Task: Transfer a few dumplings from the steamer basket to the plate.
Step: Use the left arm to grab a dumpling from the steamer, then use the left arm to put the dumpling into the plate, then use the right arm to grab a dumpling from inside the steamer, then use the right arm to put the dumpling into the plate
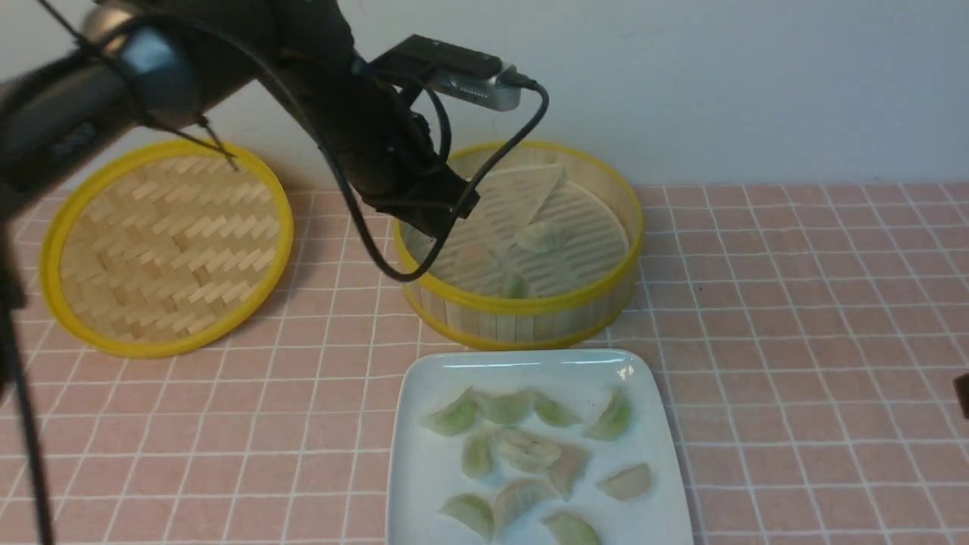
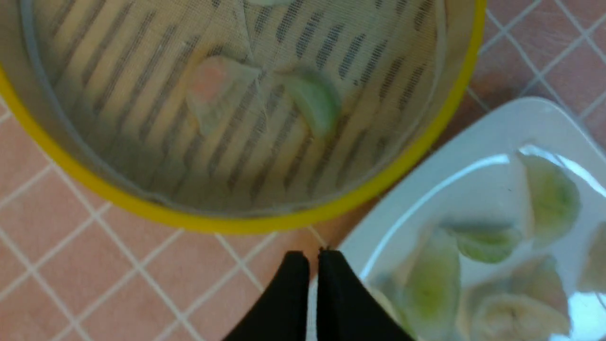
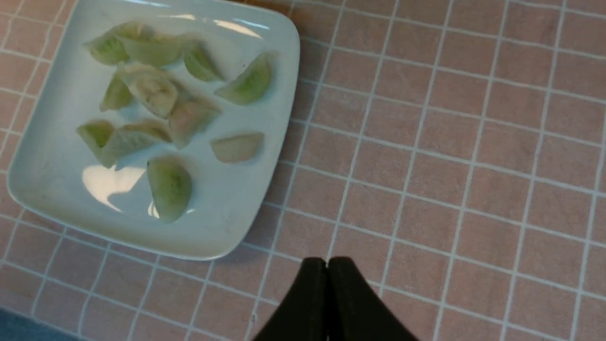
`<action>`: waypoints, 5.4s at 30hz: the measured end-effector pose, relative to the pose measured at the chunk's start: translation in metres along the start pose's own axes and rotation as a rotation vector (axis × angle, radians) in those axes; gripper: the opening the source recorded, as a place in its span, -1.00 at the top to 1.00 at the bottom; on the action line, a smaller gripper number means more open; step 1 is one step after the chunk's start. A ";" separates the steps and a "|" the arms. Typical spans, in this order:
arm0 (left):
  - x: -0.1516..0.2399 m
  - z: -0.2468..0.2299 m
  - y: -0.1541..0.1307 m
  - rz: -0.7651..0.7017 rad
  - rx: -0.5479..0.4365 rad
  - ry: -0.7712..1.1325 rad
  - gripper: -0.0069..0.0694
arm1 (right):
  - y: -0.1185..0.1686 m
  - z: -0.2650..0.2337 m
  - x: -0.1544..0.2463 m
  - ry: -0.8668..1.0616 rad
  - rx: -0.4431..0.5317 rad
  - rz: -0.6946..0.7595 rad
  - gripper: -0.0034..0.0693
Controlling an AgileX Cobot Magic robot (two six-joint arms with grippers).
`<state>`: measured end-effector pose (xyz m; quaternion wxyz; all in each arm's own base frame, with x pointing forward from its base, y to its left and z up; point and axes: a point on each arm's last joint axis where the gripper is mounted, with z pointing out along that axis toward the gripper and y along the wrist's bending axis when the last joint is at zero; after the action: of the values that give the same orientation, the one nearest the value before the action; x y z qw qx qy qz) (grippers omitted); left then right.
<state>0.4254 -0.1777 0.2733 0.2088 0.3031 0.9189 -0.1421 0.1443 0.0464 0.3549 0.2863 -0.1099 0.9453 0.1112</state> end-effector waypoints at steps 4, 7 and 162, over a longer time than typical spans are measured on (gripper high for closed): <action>-0.013 0.044 0.017 0.015 -0.011 0.021 0.43 | 0.003 0.003 -0.003 0.001 -0.033 0.014 0.95; -0.020 0.068 0.027 0.030 -0.033 0.023 0.16 | 0.003 0.003 -0.004 -0.009 -0.037 0.016 0.95; 0.154 -0.210 -0.134 0.036 -0.097 -0.072 0.84 | 0.100 0.174 -0.080 0.428 -0.240 -0.323 0.24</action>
<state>0.1683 -0.1239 0.4023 0.2585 0.3039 0.9110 -0.1042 0.2715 0.2009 0.2737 0.0794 -0.3132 0.9345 0.1495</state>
